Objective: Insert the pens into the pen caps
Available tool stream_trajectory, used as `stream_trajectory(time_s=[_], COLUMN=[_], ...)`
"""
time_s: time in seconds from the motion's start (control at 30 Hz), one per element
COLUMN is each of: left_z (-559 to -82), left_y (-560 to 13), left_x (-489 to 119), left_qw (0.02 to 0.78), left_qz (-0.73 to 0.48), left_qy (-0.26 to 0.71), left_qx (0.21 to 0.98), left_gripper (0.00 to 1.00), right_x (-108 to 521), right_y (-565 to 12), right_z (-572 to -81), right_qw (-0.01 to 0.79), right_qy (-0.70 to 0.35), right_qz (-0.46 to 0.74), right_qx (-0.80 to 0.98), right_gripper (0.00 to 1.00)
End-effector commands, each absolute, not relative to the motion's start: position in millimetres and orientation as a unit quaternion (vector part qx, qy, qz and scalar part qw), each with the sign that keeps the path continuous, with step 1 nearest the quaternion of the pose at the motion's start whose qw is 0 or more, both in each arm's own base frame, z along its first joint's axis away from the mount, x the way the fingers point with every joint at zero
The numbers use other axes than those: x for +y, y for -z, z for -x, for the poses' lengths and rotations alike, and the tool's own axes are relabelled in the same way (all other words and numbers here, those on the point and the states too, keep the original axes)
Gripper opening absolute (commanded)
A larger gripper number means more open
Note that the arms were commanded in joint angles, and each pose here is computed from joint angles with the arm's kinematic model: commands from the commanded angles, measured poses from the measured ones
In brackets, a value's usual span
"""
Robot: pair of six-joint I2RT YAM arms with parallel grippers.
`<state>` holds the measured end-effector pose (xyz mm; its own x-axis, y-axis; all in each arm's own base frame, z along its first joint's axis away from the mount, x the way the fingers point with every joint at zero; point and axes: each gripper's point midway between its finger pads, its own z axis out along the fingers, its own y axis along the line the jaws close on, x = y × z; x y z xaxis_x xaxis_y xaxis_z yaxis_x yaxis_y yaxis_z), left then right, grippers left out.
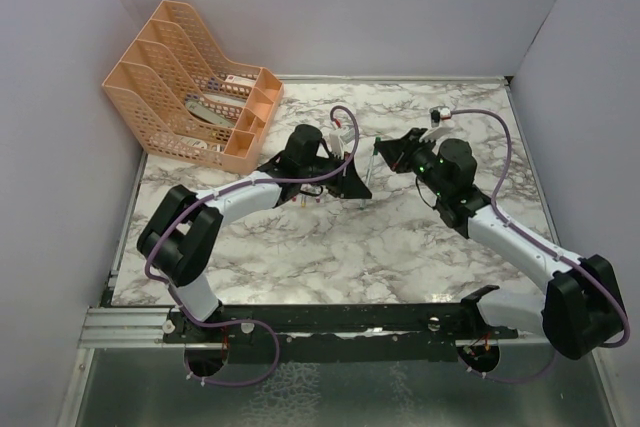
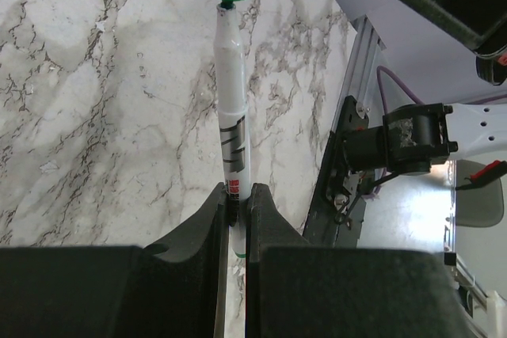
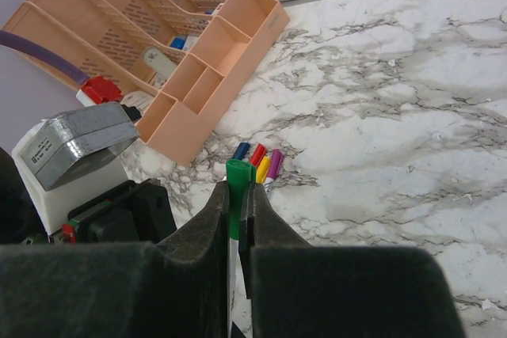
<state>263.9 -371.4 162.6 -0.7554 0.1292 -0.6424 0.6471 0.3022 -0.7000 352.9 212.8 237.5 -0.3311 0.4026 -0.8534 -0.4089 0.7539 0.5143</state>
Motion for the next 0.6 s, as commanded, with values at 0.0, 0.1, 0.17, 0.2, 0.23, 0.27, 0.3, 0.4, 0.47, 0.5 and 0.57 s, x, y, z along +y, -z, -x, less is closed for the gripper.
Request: stream_trajectory(time_s=[0.0, 0.1, 0.17, 0.2, 0.23, 0.27, 0.3, 0.4, 0.47, 0.5, 0.57], left_z=[-266.2, -265.9, -266.0, -265.5, -265.6, -265.5, -264.8, -265.2, -264.9, -264.8, -265.3], left_y=[-163.7, -163.0, -163.0, -161.6, -162.2, -161.8, -161.7, -162.9, -163.6, -164.0, -164.8], left_x=[-379.8, -380.1, -380.1, -379.9, -380.1, -379.5, -380.0, -379.2, -379.0, -379.1, -379.3], left_qw=[0.243, 0.241, 0.240, 0.239, 0.240, 0.239, 0.239, 0.241, 0.242, 0.242, 0.244], left_qz=[-0.259, -0.260, -0.261, -0.262, -0.263, -0.263, -0.264, -0.264, -0.265, -0.265, -0.266], left_qy=[0.544, 0.544, 0.544, 0.543, 0.543, 0.542, 0.541, 0.540, 0.540, 0.540, 0.541], left_qx=[0.761, 0.760, 0.761, 0.761, 0.761, 0.762, 0.762, 0.762, 0.761, 0.761, 0.760], left_gripper=[0.00, 0.00, 0.00, 0.00, 0.00, 0.00, 0.00, 0.00, 0.00, 0.00, 0.00], right_x=[214.7, 214.9, 214.4, 214.8, 215.0, 215.4, 216.8, 219.0, 219.7, 219.4, 218.8], right_y=[-247.5, -247.5, -248.7, -249.2, -249.3, -248.9, -249.5, -247.0, -244.7, -244.0, -241.7], right_z=[-346.6, -347.6, -349.3, -350.1, -351.2, -352.3, -352.8, -354.0, -354.6, -355.2, -356.1], right_qw=[0.586, 0.586, 0.588, 0.589, 0.589, 0.588, 0.587, 0.587, 0.586, 0.587, 0.587], right_qy=[-0.370, -0.372, -0.373, -0.374, -0.374, -0.374, -0.375, -0.374, -0.372, -0.370, -0.367], right_qz=[0.006, 0.000, -0.005, -0.006, -0.007, -0.008, -0.007, -0.003, -0.002, -0.002, -0.002], right_qx=[0.721, 0.720, 0.717, 0.716, 0.717, 0.717, 0.717, 0.718, 0.720, 0.720, 0.722], right_gripper=[0.01, 0.01, 0.01, 0.01, 0.01, 0.01, 0.01, 0.01, 0.01, 0.01, 0.01])
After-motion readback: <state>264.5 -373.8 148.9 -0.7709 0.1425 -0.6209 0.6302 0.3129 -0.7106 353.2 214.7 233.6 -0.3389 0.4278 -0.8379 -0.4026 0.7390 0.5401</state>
